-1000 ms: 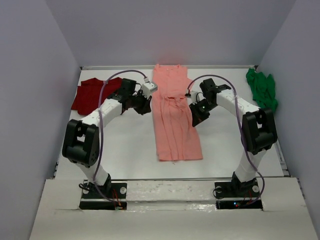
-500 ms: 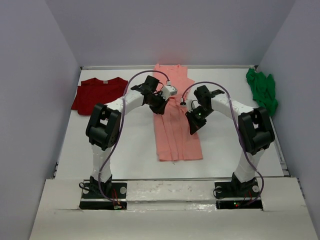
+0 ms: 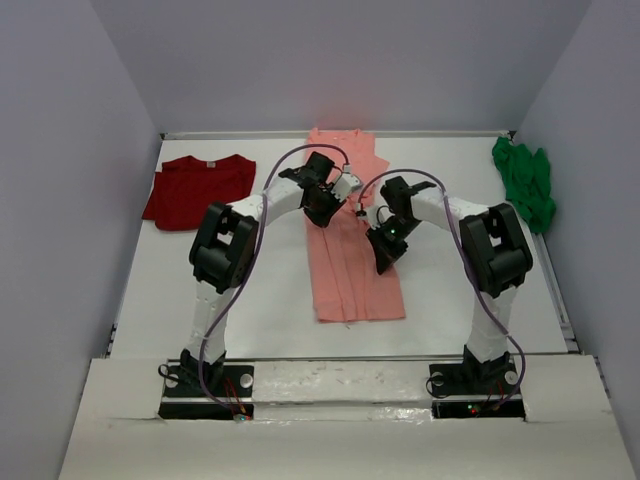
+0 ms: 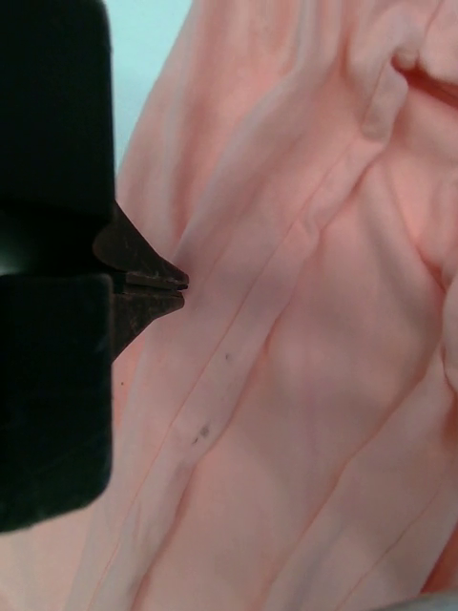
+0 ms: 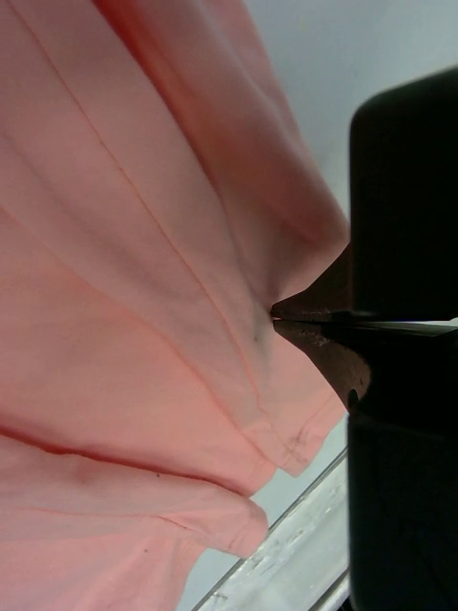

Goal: Fold and stack the t-shirts
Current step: Fold the tshirt

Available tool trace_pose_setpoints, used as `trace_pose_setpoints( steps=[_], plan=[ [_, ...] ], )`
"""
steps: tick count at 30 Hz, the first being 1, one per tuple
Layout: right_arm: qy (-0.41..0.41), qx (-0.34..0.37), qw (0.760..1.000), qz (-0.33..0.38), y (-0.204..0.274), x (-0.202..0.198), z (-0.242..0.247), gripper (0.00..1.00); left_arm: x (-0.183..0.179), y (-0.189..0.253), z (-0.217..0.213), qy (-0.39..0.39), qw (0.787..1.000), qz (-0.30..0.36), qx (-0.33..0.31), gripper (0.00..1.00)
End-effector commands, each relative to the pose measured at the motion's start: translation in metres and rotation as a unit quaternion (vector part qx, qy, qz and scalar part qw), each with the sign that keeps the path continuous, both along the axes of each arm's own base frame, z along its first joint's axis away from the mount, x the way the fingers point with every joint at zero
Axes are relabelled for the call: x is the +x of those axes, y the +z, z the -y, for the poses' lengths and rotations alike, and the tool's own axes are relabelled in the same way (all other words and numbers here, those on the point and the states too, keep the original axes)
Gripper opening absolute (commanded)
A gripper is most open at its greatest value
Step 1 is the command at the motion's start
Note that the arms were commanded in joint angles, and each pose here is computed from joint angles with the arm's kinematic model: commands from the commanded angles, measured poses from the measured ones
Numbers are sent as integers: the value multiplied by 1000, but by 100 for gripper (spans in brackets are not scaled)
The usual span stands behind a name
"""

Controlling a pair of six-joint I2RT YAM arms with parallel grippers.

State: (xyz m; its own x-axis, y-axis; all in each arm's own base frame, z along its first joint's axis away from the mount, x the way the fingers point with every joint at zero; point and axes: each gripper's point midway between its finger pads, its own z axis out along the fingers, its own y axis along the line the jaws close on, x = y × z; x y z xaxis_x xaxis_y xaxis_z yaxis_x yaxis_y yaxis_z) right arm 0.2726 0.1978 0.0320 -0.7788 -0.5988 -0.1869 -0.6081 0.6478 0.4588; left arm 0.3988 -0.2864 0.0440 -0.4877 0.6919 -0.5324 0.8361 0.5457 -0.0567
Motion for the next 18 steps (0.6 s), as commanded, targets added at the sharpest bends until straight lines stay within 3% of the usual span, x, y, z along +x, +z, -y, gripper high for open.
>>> trace_pose_setpoints(
  steps=[1,18],
  plan=[
    [5,15,1000,16,5,15,-13,0,27,20,-8,45,998,44,18,0],
    [3,-12,1000,22,-16,26,-12,0,69,-12,6,56,998,-16,-12,0]
  ],
)
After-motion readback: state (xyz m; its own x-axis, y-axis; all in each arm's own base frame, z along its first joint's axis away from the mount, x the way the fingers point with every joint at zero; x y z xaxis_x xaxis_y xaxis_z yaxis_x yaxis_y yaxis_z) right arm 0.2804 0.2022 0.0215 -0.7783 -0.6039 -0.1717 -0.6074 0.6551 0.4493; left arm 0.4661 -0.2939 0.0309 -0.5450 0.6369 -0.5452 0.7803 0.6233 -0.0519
